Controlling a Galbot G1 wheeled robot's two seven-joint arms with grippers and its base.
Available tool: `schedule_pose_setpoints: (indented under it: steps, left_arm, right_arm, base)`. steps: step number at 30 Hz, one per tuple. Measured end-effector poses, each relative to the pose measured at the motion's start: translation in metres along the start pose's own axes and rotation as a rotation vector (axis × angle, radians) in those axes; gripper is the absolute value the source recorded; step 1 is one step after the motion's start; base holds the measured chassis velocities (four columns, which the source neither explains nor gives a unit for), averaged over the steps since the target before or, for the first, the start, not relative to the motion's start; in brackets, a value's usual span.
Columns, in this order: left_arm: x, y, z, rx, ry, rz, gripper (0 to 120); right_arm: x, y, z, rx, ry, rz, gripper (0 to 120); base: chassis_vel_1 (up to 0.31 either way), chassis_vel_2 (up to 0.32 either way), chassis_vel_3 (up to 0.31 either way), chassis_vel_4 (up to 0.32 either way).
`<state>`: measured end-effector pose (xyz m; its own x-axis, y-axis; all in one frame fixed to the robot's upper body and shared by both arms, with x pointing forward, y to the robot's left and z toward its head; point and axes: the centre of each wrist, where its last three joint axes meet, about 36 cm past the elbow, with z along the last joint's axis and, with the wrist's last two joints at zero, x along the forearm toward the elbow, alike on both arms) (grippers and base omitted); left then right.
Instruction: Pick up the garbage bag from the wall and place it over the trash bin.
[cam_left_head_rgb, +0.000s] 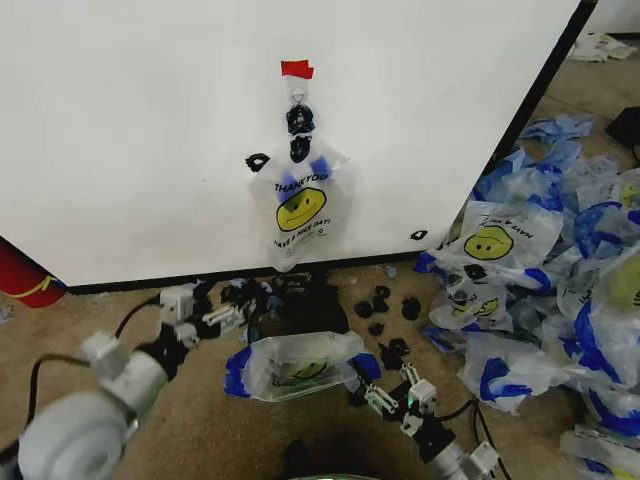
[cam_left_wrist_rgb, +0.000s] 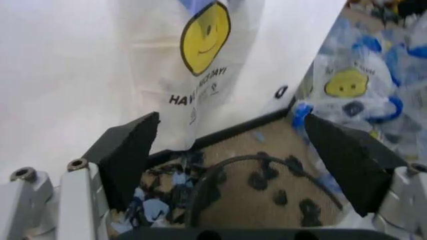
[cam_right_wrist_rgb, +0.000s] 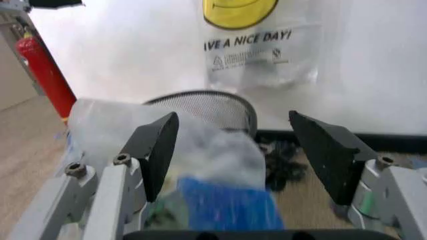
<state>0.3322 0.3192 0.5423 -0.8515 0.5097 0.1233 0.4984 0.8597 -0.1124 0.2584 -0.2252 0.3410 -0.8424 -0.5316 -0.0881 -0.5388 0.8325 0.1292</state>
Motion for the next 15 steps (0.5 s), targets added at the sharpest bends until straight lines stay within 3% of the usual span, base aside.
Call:
schedule_pose_setpoints:
  steps: [5,7,11,15]
  left_arm:
    - [-0.005,0.017,-0.013,-0.024,0.079,0.033,81]
    - [-0.009,0.033,-0.020,-0.050,0.154,0.045,81]
    - [-0.011,0.052,-0.023,-0.073,0.205,0.060,81]
    - [-0.013,0.070,-0.026,-0.023,0.222,0.084,74]
  right_arm:
    - [-0.008,-0.005,-0.001,-0.001,-0.004,-0.005,63]
    - [-0.008,-0.009,0.002,0.000,-0.001,0.002,63]
    - [-0.008,-0.008,0.005,-0.006,-0.003,0.013,63]
    - [-0.011,-0.001,0.010,-0.011,-0.010,0.034,64]
  base:
    - [0.000,0.000,0.000,0.000]
    - [0.000,0.000,0.000,0.000]
    - [0.000,0.000,0.000,0.000]
    - [0.000,0.000,0.000,0.000]
